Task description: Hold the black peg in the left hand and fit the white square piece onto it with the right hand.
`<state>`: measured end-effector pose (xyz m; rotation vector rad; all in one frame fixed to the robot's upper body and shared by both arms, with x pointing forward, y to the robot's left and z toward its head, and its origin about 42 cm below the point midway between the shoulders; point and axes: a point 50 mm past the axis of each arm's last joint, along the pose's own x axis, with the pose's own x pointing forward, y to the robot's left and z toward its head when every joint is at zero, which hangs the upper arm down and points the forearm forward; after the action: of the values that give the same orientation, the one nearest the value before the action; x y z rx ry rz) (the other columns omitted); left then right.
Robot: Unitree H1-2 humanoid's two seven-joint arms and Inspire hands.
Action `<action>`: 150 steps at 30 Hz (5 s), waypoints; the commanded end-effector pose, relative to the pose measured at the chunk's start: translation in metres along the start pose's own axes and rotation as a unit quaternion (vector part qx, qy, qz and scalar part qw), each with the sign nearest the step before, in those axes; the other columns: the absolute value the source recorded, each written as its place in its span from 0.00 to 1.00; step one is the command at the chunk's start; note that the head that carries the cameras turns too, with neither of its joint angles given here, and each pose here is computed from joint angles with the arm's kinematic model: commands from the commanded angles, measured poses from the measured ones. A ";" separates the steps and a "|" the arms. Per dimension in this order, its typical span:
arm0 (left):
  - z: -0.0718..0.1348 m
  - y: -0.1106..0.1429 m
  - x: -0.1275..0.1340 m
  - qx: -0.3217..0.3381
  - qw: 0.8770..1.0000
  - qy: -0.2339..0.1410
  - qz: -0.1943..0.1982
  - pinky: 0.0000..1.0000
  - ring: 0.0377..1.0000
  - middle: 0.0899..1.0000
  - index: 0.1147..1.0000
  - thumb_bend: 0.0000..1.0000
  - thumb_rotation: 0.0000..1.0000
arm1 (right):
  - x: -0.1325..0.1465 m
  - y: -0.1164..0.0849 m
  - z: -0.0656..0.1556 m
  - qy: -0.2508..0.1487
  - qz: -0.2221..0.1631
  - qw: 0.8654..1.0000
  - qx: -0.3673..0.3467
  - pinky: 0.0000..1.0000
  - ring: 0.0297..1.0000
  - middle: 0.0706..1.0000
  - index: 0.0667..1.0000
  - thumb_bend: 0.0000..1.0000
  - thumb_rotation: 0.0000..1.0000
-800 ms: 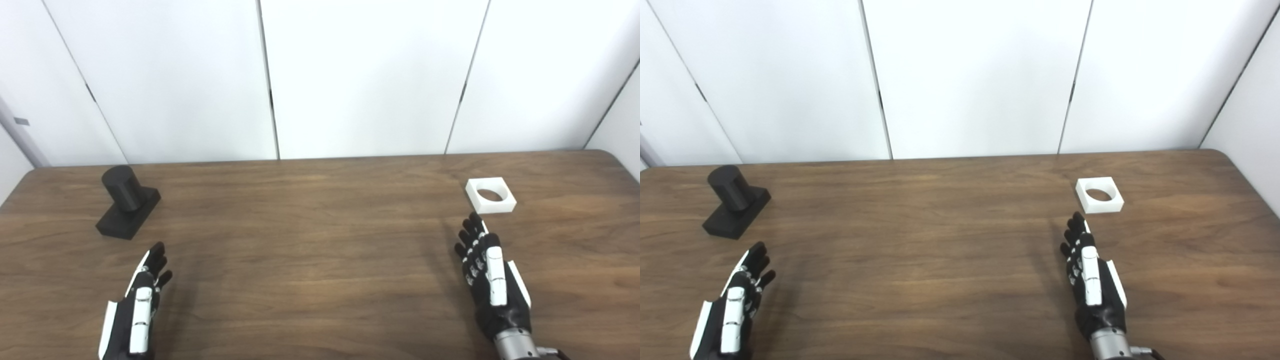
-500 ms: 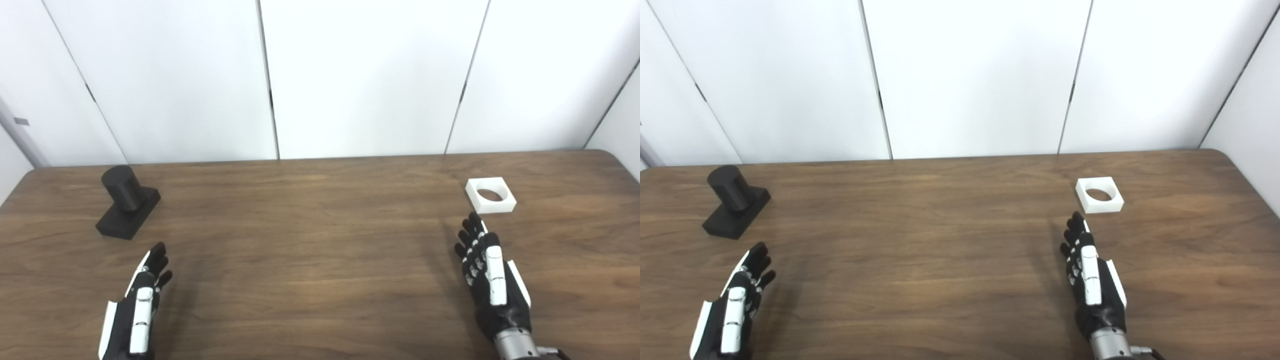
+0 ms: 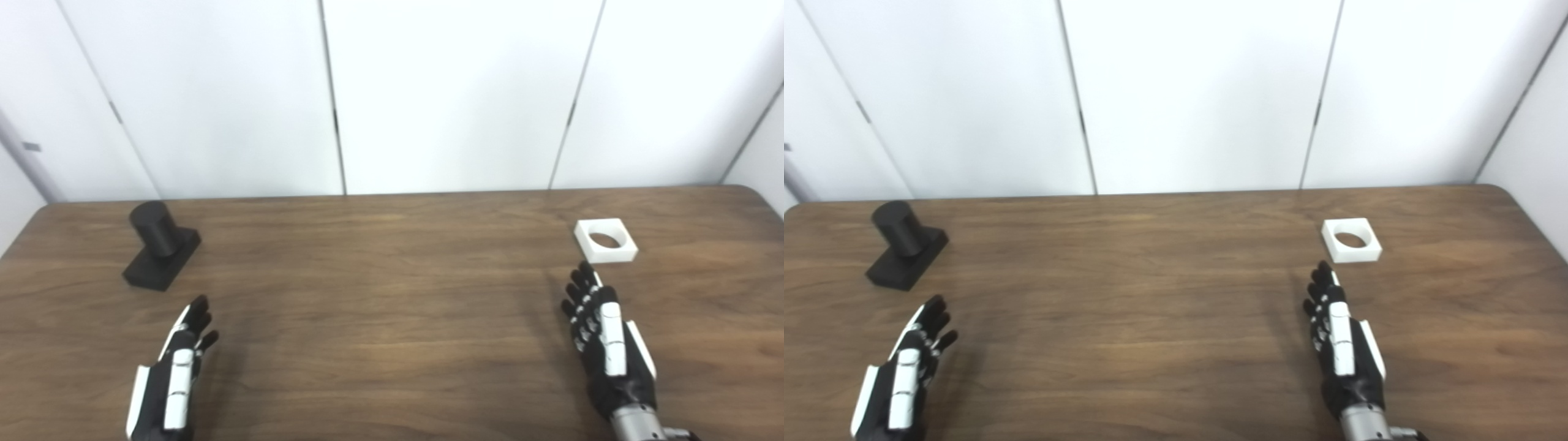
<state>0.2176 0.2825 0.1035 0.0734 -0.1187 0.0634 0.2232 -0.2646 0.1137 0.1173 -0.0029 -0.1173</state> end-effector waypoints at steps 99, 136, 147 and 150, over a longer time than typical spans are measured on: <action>0.061 0.078 0.157 0.485 0.842 0.070 0.224 0.92 0.93 0.91 0.81 0.99 0.62 | -0.043 -0.043 0.011 0.025 0.006 0.999 -0.043 1.00 1.00 0.93 0.98 0.76 1.00; 0.019 0.078 0.218 0.550 0.796 0.148 0.204 0.91 0.90 0.86 0.77 0.98 0.57 | -0.043 -0.046 0.012 0.026 0.029 0.998 -0.045 1.00 1.00 0.97 1.00 0.89 1.00; 0.008 0.079 0.218 0.509 0.824 0.107 0.225 0.83 0.83 0.76 0.50 0.84 0.30 | -0.045 -0.043 0.013 0.030 0.022 0.998 -0.045 1.00 1.00 0.97 1.00 0.89 1.00; 0.006 0.082 0.217 0.503 0.827 0.095 0.232 0.83 0.80 0.71 0.43 0.59 0.11 | -0.044 -0.043 0.013 0.028 0.021 0.999 -0.040 1.00 1.00 0.97 1.00 0.89 1.00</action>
<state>0.4136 0.3727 0.1191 1.1061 0.2009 0.5794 0.2085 -0.2959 0.1277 0.0671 0.0074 -0.0594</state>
